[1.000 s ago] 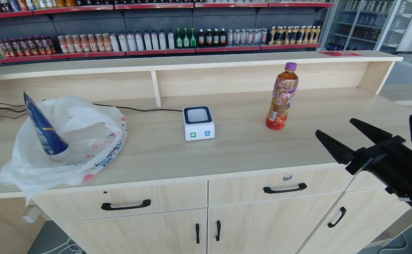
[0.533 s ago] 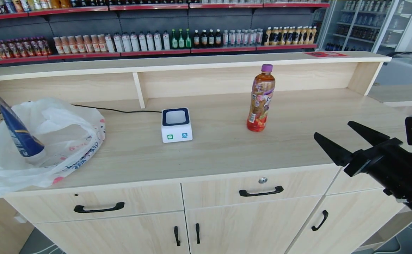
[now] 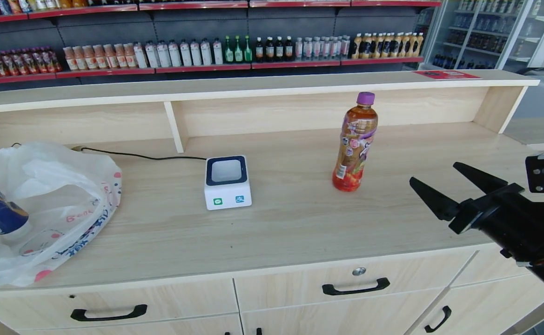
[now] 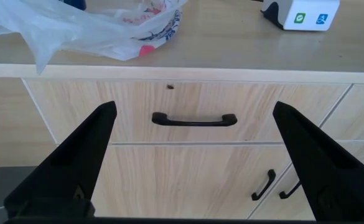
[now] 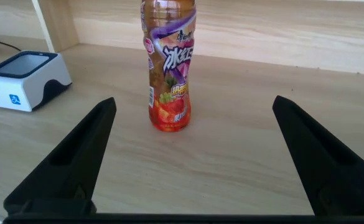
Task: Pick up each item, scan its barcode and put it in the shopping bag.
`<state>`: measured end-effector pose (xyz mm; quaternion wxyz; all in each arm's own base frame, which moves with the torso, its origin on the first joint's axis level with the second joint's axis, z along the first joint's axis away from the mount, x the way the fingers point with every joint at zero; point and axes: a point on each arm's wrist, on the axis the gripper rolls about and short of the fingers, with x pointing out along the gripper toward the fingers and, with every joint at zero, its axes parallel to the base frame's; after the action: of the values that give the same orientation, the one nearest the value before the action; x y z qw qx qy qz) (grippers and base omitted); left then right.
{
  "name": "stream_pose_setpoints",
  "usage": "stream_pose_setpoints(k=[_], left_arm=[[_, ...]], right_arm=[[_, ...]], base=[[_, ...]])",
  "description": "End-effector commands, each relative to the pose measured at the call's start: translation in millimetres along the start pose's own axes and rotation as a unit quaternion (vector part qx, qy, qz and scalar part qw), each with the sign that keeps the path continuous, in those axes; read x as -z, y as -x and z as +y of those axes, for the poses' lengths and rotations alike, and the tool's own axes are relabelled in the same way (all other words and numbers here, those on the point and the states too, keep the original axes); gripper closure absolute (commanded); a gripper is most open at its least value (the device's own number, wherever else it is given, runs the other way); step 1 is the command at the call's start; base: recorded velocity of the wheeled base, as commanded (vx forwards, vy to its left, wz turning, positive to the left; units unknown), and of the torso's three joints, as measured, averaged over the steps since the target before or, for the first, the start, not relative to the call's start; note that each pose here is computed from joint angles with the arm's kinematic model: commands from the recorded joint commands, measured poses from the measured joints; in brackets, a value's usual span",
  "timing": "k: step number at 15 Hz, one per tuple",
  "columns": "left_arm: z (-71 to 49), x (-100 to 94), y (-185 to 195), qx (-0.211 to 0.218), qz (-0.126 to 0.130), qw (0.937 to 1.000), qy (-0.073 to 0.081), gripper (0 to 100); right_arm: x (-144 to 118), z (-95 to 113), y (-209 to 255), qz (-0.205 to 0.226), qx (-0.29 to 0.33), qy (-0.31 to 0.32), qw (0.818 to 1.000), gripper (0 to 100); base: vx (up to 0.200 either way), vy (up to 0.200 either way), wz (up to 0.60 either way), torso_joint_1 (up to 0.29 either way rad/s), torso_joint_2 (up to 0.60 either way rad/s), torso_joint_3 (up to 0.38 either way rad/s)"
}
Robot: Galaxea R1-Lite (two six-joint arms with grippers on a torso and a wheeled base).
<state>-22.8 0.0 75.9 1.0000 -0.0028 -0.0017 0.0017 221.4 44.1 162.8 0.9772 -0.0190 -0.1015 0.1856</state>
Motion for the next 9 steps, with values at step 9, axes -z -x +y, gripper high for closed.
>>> stream_pose_setpoints(k=[9], left_arm=[[0.0, -0.1, 0.0, 0.000, -0.001, 1.0000, 0.000, 0]], right_arm=[[25.1, 13.0, -30.3, 0.030, -0.054, -0.006, 0.998, 0]], base=[[0.000, 0.000, 0.00, 0.000, 0.00, 0.000]])
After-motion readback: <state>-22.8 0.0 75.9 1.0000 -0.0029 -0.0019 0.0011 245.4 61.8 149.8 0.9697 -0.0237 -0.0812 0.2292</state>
